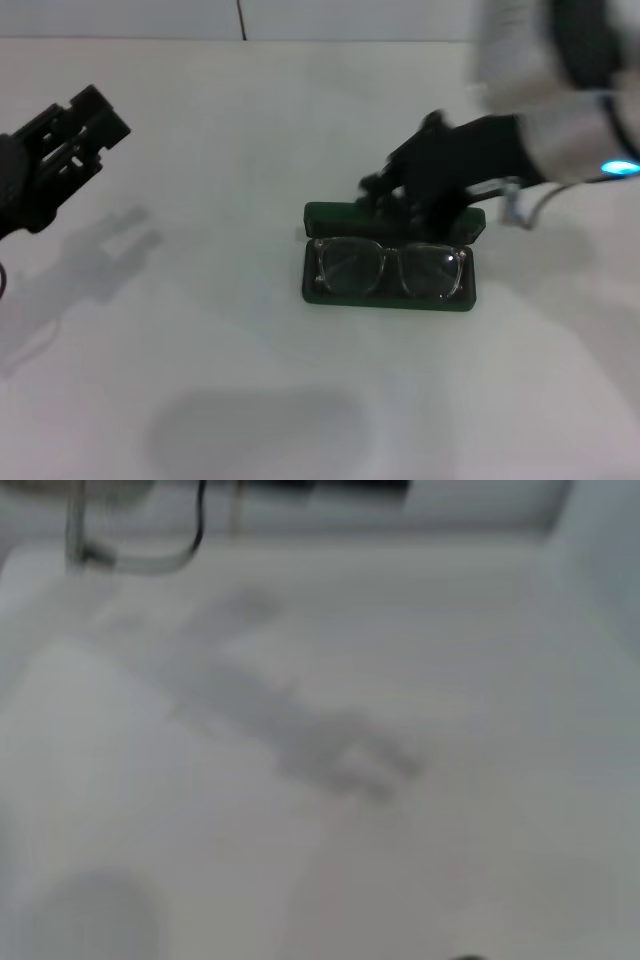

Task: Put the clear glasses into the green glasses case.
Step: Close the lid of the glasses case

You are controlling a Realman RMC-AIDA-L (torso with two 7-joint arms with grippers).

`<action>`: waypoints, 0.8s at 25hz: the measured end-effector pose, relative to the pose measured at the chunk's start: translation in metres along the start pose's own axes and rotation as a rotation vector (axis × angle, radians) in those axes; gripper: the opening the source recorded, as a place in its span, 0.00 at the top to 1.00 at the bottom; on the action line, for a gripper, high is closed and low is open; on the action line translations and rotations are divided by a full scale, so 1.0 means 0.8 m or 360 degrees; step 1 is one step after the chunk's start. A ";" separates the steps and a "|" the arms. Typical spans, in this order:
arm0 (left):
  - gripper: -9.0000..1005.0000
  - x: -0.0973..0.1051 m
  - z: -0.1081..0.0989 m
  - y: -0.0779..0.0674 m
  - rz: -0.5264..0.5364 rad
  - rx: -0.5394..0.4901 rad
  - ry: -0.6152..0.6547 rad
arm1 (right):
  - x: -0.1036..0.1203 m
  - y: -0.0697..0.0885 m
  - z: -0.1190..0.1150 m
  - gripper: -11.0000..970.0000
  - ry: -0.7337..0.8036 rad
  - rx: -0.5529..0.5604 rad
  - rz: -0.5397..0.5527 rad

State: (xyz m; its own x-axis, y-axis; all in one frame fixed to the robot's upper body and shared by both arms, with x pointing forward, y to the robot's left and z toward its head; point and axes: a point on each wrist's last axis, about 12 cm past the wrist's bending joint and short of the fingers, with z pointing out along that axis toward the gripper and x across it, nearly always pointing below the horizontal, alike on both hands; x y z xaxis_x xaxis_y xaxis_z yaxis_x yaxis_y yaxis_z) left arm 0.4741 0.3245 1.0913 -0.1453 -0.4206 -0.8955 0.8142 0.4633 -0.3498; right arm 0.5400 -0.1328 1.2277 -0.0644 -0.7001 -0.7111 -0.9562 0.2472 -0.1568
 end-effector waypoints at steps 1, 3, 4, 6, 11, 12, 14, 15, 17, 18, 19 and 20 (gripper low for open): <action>0.52 -0.003 0.003 0.002 -0.0009 0.0015 0.0017 | 0.010 0.003 -0.013 0.85 -0.0051 0.0065 0.0018; 0.52 -0.013 0.019 0.010 -0.0033 0.0087 0.0094 | 0.030 0.005 -0.040 0.85 -0.0170 0.0223 0.0065; 0.52 -0.013 0.019 0.010 -0.0033 0.0087 0.0094 | 0.042 0.004 -0.051 0.85 -0.0218 0.0291 0.0106; 0.52 -0.018 0.024 0.013 -0.0058 0.0119 0.0167 | 0.059 -0.002 -0.067 0.86 -0.0327 0.0364 0.0199; 0.54 -0.016 0.065 0.027 -0.0076 0.0194 0.0432 | 0.142 -0.029 -0.099 0.86 -0.0908 0.0334 0.0714; 0.54 -0.014 0.083 0.028 -0.0064 0.0233 0.0482 | 0.171 -0.033 -0.114 0.86 -0.1072 0.0363 0.0817; 0.55 -0.011 0.111 0.030 -0.0043 0.0298 0.0566 | 0.224 -0.031 -0.147 0.86 -0.1425 0.0439 0.0955; 0.55 -0.009 0.126 0.029 -0.0033 0.0332 0.0607 | 0.239 -0.029 -0.157 0.86 -0.1529 0.0459 0.0984; 0.56 -0.005 0.153 0.028 -0.0013 0.0372 0.0669 | 0.277 -0.017 -0.189 0.86 -0.1855 0.0558 0.0986; 0.56 0.000 0.174 0.026 0.0008 0.0399 0.0719 | 0.289 -0.010 -0.196 0.86 -0.1925 0.0598 0.0973; 0.56 0.000 0.174 0.026 0.0008 0.0399 0.0719 | 0.301 -0.001 -0.201 0.86 -0.1974 0.0648 0.0971; 0.56 0.002 0.181 0.025 0.0014 0.0409 0.0740 | 0.309 0.006 -0.201 0.86 -0.1979 0.0671 0.0984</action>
State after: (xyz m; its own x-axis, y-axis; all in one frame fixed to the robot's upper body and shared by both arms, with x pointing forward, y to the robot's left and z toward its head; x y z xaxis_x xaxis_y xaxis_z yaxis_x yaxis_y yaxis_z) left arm 0.5711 0.2201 1.1224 -0.3244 -0.0005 -0.9459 0.9195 0.2345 -0.3155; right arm 0.4736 -0.4126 1.1614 0.0667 0.5576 -0.8274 -0.7004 0.6168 0.3592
